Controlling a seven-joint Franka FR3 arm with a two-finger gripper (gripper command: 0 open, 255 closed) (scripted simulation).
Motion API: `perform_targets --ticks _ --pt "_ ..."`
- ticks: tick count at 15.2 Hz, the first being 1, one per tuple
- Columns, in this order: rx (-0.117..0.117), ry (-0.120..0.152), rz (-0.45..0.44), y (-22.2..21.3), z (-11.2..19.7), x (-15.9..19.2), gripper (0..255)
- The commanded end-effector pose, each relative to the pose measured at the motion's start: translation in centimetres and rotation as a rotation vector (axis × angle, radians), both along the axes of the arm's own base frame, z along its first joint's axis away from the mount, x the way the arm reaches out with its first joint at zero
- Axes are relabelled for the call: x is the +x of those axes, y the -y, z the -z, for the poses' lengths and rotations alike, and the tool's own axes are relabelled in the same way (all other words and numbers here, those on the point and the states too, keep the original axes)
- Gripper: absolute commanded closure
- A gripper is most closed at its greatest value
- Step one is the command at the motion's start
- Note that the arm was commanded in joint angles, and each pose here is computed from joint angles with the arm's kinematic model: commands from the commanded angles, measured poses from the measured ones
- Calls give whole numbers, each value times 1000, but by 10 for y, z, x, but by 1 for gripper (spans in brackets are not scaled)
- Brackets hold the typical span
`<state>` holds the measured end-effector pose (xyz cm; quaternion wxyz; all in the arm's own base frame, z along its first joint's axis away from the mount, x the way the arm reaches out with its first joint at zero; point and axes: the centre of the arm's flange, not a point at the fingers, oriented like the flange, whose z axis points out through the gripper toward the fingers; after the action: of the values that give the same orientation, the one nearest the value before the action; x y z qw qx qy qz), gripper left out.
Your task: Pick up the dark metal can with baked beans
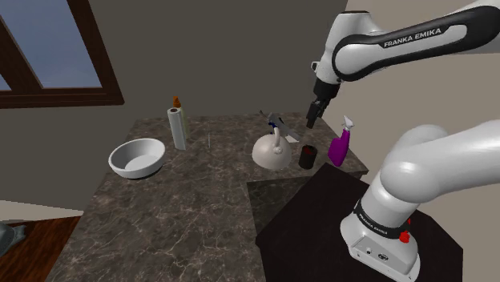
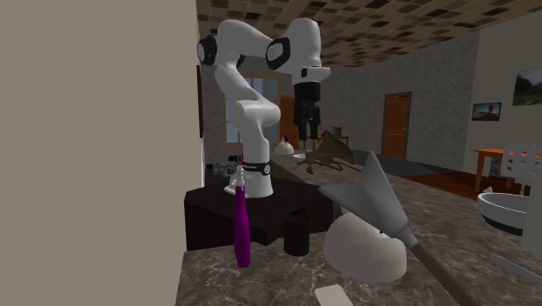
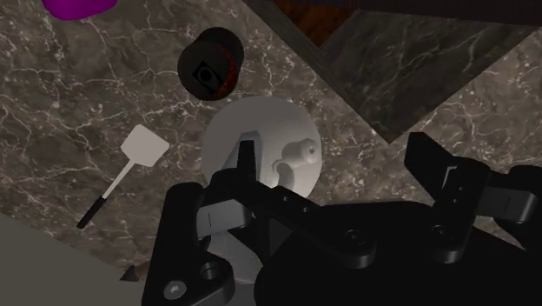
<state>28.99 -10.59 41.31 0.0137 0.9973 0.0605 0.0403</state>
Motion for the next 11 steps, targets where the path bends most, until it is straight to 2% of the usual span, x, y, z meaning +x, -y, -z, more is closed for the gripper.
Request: perform_targets --ticks 1,11 --pt "-7 3 -21 12 24 -1 0" --pt "-37 7 -115 78 137 -1 0"
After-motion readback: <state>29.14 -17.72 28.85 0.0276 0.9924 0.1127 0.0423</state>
